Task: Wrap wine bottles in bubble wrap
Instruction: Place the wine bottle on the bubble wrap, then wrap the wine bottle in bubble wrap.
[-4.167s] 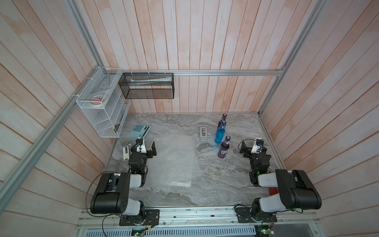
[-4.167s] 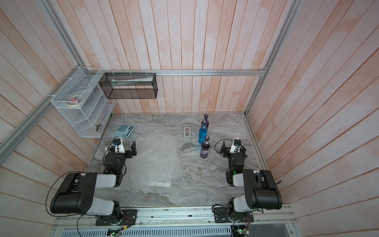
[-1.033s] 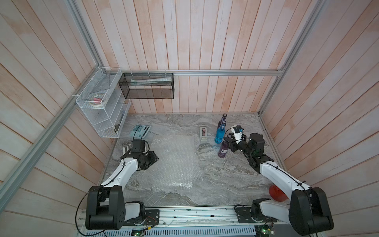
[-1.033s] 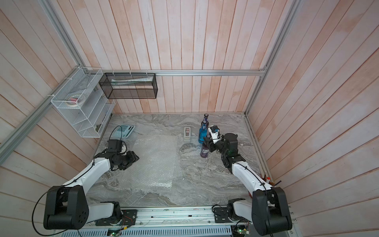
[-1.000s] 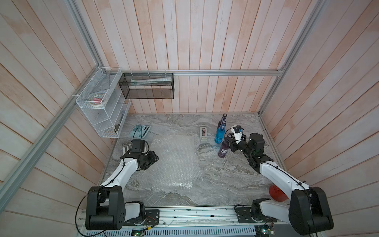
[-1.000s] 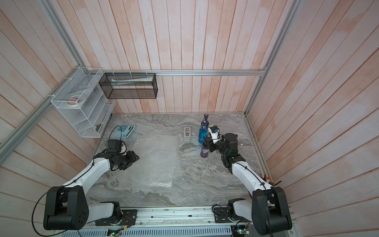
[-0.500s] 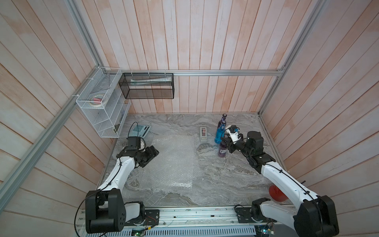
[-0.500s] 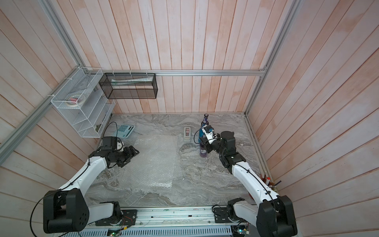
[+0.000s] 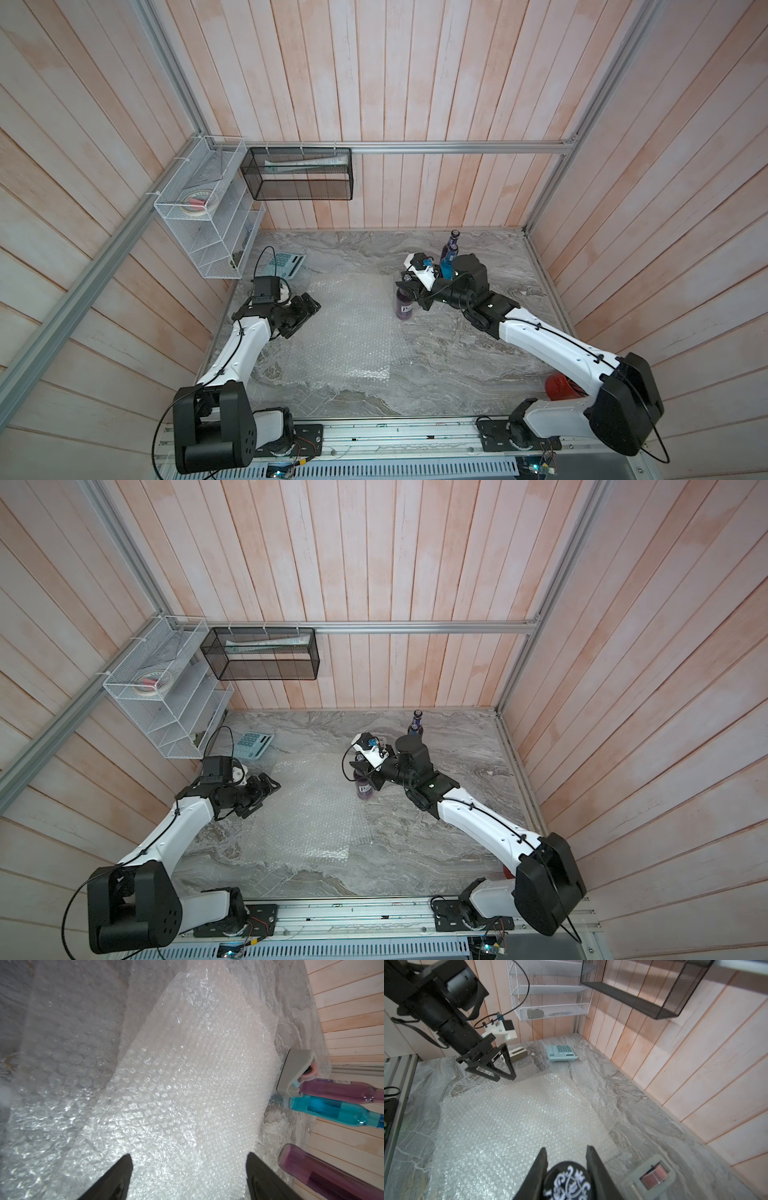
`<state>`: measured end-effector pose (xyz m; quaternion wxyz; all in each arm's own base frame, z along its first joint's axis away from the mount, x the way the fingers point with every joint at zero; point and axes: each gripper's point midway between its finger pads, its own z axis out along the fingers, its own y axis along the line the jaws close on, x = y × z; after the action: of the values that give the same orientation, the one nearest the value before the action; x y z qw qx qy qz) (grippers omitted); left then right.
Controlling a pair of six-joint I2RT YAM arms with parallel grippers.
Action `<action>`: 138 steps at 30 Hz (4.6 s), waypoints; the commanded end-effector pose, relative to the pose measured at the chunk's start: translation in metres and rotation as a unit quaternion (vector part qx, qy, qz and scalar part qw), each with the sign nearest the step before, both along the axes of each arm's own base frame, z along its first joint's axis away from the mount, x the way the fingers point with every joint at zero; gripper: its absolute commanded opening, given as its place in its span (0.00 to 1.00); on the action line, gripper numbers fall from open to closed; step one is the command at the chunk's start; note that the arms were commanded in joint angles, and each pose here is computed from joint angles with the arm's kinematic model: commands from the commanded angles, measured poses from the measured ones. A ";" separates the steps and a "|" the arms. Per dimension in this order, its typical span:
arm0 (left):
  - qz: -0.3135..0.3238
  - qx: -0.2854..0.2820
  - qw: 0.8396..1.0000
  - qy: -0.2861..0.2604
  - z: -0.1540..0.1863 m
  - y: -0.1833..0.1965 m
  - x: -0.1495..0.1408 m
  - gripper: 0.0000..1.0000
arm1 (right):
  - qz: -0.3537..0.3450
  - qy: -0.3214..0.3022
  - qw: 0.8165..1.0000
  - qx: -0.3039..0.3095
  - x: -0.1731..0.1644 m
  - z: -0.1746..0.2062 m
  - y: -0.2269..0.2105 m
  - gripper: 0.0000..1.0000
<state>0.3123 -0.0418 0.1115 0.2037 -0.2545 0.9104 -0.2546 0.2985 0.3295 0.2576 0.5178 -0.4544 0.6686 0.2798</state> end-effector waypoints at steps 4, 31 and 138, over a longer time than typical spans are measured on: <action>-0.001 -0.003 1.000 -0.010 -0.002 0.002 0.003 0.88 | 0.029 -0.032 0.998 0.048 -0.004 0.041 0.036 0.04; 0.080 0.053 0.995 -0.024 0.010 0.048 0.003 0.89 | 0.083 0.011 0.988 -0.129 -0.004 -0.055 0.177 0.10; 0.105 0.042 0.987 0.118 -0.045 0.011 -0.073 0.93 | 0.199 -0.011 0.957 -0.210 -0.147 -0.176 0.093 0.00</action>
<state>0.2338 -0.0353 0.0518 0.1078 -0.3811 0.9022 -0.1707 0.1393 0.4149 0.0500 0.3253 -0.7052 0.5927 0.2135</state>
